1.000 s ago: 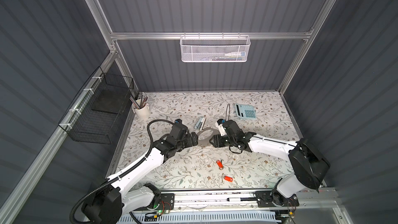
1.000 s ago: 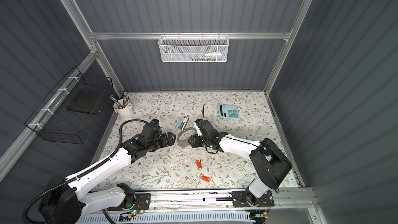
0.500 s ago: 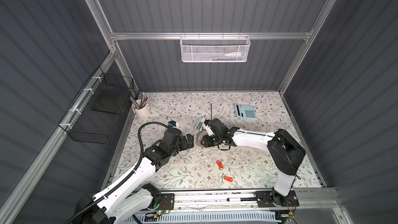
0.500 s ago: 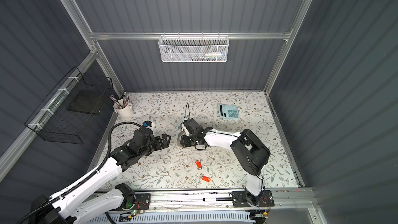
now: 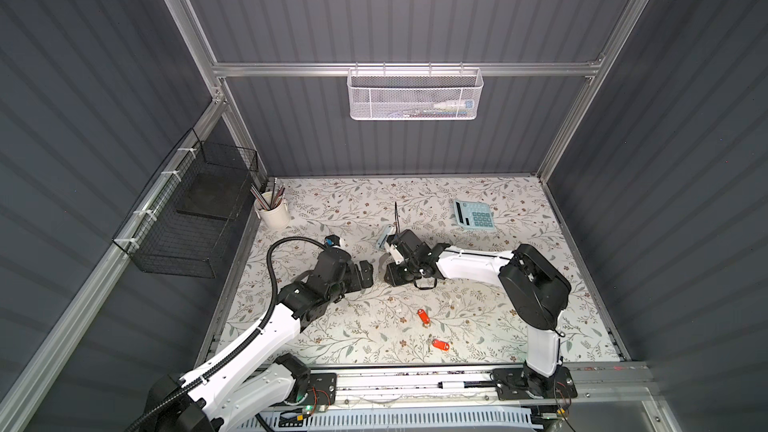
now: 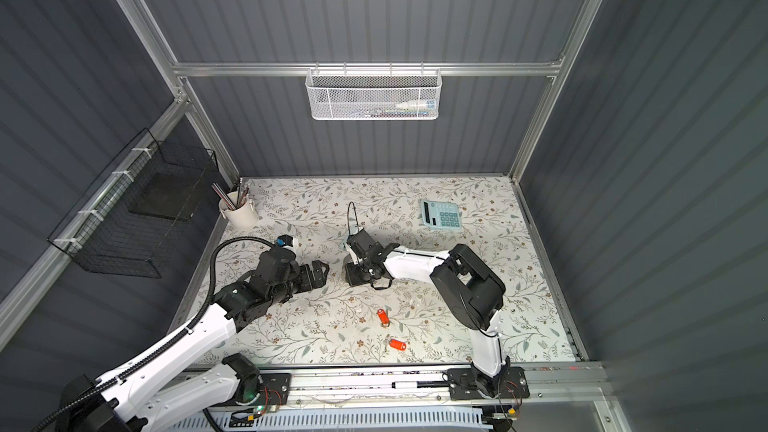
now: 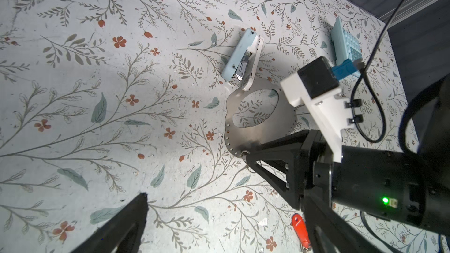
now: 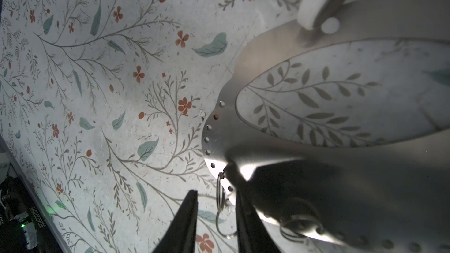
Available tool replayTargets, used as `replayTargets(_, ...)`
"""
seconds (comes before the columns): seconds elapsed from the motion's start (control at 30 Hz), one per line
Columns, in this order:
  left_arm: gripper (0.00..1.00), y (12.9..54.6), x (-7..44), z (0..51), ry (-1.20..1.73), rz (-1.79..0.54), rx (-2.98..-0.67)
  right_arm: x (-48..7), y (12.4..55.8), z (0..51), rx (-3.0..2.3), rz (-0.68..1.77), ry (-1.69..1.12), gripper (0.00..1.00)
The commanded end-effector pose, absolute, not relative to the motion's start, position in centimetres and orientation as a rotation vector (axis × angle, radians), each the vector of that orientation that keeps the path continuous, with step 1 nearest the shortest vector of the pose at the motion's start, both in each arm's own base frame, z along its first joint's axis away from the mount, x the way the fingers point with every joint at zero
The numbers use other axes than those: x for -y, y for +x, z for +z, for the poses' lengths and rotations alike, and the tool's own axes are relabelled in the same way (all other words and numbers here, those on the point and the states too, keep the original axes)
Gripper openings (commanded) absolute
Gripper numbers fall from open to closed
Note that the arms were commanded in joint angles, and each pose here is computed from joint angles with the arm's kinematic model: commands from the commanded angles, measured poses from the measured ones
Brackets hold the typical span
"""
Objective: Put the keys on the keyring
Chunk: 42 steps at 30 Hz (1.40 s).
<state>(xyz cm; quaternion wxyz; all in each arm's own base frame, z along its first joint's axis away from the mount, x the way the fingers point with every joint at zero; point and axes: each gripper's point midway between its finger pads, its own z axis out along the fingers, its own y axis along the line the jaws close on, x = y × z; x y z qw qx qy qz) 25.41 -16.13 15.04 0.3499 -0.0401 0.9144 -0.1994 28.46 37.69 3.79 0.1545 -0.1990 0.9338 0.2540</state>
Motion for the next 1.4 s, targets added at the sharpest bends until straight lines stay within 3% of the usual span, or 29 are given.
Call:
replayTargets(0.0, 1.0, 25.2, 15.9, 14.8, -0.103, -0.509, -2.378, -37.8, 28.4, 3.6, -2.681, 0.698, -0.596, 0.27)
replayTargets(0.67, 1.0, 25.4, 15.0, 15.2, -0.095, -0.442, -2.368, -37.6, 28.2, 5.1, -2.629, 0.676, -0.643, 0.0)
replayTargets(1.03, 1.0, 26.0, 14.3, 18.6, 0.005, -0.36, -2.296, -34.4, 27.9, 10.9, -2.346, 0.645, -0.685, 0.0)
replayTargets(1.37, 0.98, 26.6, 16.4, 23.8, 0.135, -0.469, -2.168, -30.8, 29.5, 18.0, -1.95, 0.625, -0.653, 0.0)
